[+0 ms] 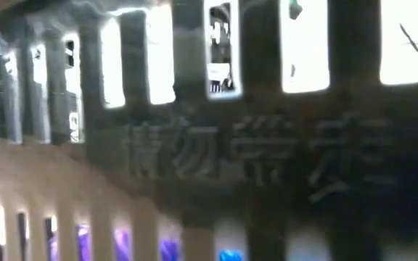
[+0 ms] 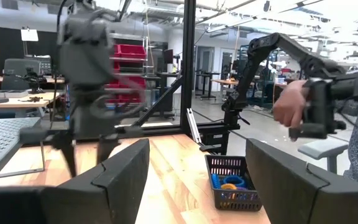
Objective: Pick & Place Office Desk Supplies
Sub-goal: Put the green spring keychain into the black bin on the table
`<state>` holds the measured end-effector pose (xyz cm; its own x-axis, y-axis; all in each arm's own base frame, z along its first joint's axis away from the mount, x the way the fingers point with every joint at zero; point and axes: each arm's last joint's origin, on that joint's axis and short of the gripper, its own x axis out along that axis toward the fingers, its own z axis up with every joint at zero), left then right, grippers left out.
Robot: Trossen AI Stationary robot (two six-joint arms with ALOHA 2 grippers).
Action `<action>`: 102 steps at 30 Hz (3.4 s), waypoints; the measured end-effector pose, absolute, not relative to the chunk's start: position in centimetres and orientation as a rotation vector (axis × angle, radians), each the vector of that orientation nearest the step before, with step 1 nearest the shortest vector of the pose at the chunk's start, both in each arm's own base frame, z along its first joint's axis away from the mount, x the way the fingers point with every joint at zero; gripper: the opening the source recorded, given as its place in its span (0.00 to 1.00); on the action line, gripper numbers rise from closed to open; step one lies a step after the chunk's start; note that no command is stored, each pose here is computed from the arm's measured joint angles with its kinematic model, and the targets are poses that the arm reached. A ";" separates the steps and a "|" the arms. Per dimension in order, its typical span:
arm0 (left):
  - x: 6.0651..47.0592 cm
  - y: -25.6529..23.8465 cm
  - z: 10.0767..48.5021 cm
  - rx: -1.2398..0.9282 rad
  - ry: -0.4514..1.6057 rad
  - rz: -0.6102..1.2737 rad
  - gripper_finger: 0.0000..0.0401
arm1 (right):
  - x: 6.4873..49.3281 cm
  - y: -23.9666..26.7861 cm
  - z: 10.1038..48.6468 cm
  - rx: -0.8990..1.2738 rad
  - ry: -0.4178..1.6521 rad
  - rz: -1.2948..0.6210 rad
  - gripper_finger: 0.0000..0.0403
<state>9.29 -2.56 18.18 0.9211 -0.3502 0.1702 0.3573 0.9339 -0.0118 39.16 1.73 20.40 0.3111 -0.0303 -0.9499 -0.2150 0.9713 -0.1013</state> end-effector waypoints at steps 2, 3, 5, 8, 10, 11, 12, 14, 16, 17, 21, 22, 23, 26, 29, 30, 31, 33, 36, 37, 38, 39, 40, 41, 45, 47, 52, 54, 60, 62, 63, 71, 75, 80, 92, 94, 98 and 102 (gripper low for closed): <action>9.3 -2.6 18.2 -0.043 -0.167 -0.364 0.67 | 39.0 0.5 19.5 -0.194 1.247 0.133 0.41; 9.3 -2.6 18.2 -0.043 -0.167 -0.364 0.67 | 39.0 0.0 19.1 -0.175 1.237 0.145 0.41; 9.3 -2.6 18.2 -0.043 -0.167 -0.364 0.67 | 38.8 -0.8 18.3 -0.155 1.227 0.158 0.41; 9.3 -2.6 18.2 -0.043 -0.167 -0.364 0.67 | 38.6 -1.5 17.6 -0.156 1.223 0.165 0.41; 9.3 -2.6 18.2 -0.043 -0.167 -0.364 0.67 | 38.5 -1.8 17.3 -0.166 1.215 0.166 0.41; 9.3 -2.6 18.2 -0.043 -0.167 -0.364 0.67 | 38.4 -1.8 17.2 -0.168 1.215 0.168 0.41; 9.3 -2.6 18.2 -0.043 -0.167 -0.364 0.67 | 38.4 -1.8 17.1 -0.168 1.215 0.170 0.41; 9.3 -2.6 18.2 -0.043 -0.167 -0.364 0.67 | 38.5 -1.6 17.1 -0.172 1.209 0.173 0.41; 9.3 -2.6 18.2 -0.043 -0.167 -0.364 0.67 | 38.6 -1.1 17.1 -0.178 1.203 0.176 0.41; 9.3 -2.6 18.2 -0.043 -0.167 -0.364 0.67 | 38.6 -0.8 17.1 -0.182 1.199 0.183 0.41; 9.3 -2.6 18.2 -0.043 -0.167 -0.364 0.67 | 38.8 0.7 17.2 -0.189 1.183 0.203 0.41; 9.3 -2.6 18.2 -0.043 -0.167 -0.364 0.67 | 38.8 1.0 17.2 -0.191 1.176 0.204 0.41; 9.3 -2.6 18.2 -0.043 -0.167 -0.363 0.67 | 38.9 1.3 17.2 -0.200 1.171 0.199 0.41; 9.3 -2.6 18.2 -0.043 -0.167 -0.364 0.67 | 38.9 1.5 17.1 -0.237 1.177 0.161 0.41; 9.3 -2.6 18.2 -0.043 -0.167 -0.364 0.67 | 39.0 1.0 16.1 -0.229 1.213 0.133 0.41; 9.3 -2.6 18.2 -0.043 -0.167 -0.364 0.67 | 39.1 0.8 15.5 -0.227 1.233 0.130 0.41; 9.3 -2.6 18.2 -0.043 -0.167 -0.363 0.67 | 39.2 0.6 15.1 -0.227 1.236 0.128 0.41; 9.3 -2.6 18.2 -0.043 -0.167 -0.364 0.67 | 39.2 0.3 14.3 -0.235 1.271 0.131 0.41; 9.3 -2.6 18.2 -0.043 -0.169 -0.364 0.67 | 39.4 -0.3 13.9 -0.237 1.269 0.110 0.41; 9.3 -2.6 18.2 -0.043 -0.171 -0.364 0.67 | 39.5 -0.5 13.7 -0.244 1.273 0.096 0.41; 9.3 -2.6 18.2 -0.043 -0.167 -0.364 0.67 | 39.5 -0.6 13.6 -0.238 1.274 0.093 0.41; 9.3 -2.6 18.2 -0.043 -0.167 -0.364 0.67 | 39.5 -0.8 13.7 -0.239 1.275 0.085 0.41; 9.3 -2.6 18.3 -0.043 -0.175 -0.364 0.67 | 39.5 -0.8 13.7 -0.237 1.277 0.084 0.41; 9.3 -2.6 18.3 -0.043 -0.175 -0.364 0.67 | 39.5 -0.9 13.6 -0.237 1.277 0.084 0.41; 9.3 -2.6 18.3 -0.043 -0.174 -0.364 0.67 | 39.4 -0.9 13.6 -0.226 1.280 0.105 0.39; 9.3 -2.6 18.3 -0.043 -0.174 -0.363 0.67 | 39.4 -0.8 13.6 -0.209 1.285 0.128 0.33; 9.3 -2.6 18.3 -0.043 -0.174 -0.364 0.67 | 39.2 0.3 13.5 -0.205 1.301 0.161 0.06; 9.3 -2.6 18.3 -0.043 -0.174 -0.364 0.67 | 39.2 0.9 13.5 -0.204 1.305 0.163 0.04; 9.3 -2.6 18.3 -0.043 -0.174 -0.364 0.67 | 38.2 4.0 14.4 -0.233 1.336 0.188 0.01; 9.3 -2.6 18.3 -0.043 -0.174 -0.364 0.67 | 37.7 5.1 15.4 -0.244 1.323 0.181 0.01; 9.3 -2.6 18.3 -0.043 -0.174 -0.364 0.67 | 37.5 5.7 15.9 -0.254 1.316 0.168 0.01; 9.3 -2.6 18.3 -0.043 -0.174 -0.364 0.67 | 35.0 11.4 20.2 -0.264 1.204 0.204 0.01; 9.3 -2.6 18.3 -0.043 -0.174 -0.364 0.67 | 33.6 14.3 21.9 -0.212 1.138 0.257 0.01; 9.3 -2.6 18.3 -0.043 -0.174 -0.364 0.67 | 32.8 18.2 22.5 -0.105 1.050 0.378 0.01; 9.3 -2.6 18.4 -0.044 -0.187 -0.364 0.67 | 32.6 22.8 21.5 -0.013 0.945 0.505 0.01; 9.3 -2.6 18.4 -0.044 -0.190 -0.364 0.67 | 33.1 23.1 20.6 0.002 0.950 0.533 0.01; 9.3 -2.6 18.4 -0.044 -0.191 -0.364 0.67 | 33.7 23.0 18.5 -0.025 1.013 0.556 0.01; 9.3 -2.6 18.4 -0.044 -0.192 -0.364 0.67 | 33.9 22.7 18.5 -0.059 0.996 0.556 0.04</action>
<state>9.26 -2.56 18.43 0.9166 -0.3494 0.1943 0.3578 0.9338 -0.0085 33.91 22.71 18.48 0.4174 0.4164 -0.8077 -0.4690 0.8600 0.2010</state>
